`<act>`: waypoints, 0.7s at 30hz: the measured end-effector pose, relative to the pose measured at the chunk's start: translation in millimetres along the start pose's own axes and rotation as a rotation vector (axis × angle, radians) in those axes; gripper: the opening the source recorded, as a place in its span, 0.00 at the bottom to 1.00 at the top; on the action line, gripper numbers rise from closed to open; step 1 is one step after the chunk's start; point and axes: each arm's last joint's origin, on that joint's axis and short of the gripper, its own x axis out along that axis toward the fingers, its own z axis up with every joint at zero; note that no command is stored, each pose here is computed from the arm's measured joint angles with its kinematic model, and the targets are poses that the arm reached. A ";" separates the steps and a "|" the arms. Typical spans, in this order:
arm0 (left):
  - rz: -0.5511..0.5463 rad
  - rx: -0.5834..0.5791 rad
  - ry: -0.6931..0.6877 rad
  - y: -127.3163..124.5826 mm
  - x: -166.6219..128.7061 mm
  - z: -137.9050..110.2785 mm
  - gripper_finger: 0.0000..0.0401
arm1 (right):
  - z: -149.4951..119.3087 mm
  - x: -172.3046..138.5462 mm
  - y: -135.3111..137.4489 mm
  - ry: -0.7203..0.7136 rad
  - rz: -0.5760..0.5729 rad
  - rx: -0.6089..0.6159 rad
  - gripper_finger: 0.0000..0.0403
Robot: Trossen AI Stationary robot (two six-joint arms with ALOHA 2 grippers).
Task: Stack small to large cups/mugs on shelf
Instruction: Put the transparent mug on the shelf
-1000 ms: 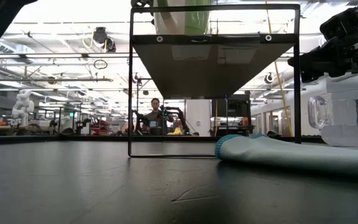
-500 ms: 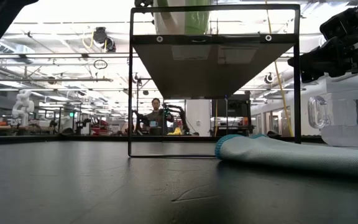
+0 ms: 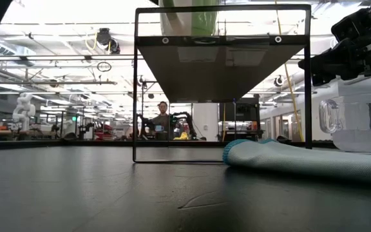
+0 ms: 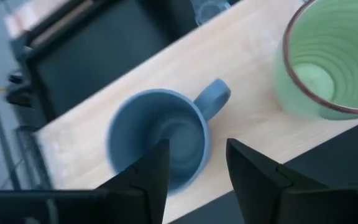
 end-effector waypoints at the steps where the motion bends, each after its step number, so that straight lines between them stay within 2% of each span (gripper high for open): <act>1: 0.010 0.002 -0.010 -1.4 -6.3 0.1 0.39 | 0.0 0.0 0.0 0.000 0.000 0.000 0.00; 4: 0.016 -0.013 -0.008 -7.5 -23.6 -2.7 0.31 | -0.1 0.0 0.0 0.000 0.001 0.000 0.00; 9: -0.019 -0.058 0.058 -15.9 -45.0 -17.4 0.06 | 0.0 0.0 0.0 0.000 0.001 0.000 0.00; 10: -0.024 -0.077 0.071 -16.0 -46.6 -21.5 0.03 | 0.0 0.0 0.0 0.000 0.001 0.000 0.00; 14: -0.054 -0.132 0.084 -18.7 -44.8 -38.5 0.01 | 0.0 0.0 0.0 0.001 0.001 0.000 0.00; 21: -0.073 -0.108 -0.079 -33.7 -37.6 -69.9 0.00 | -0.6 0.0 0.0 0.006 0.001 0.012 0.00</act>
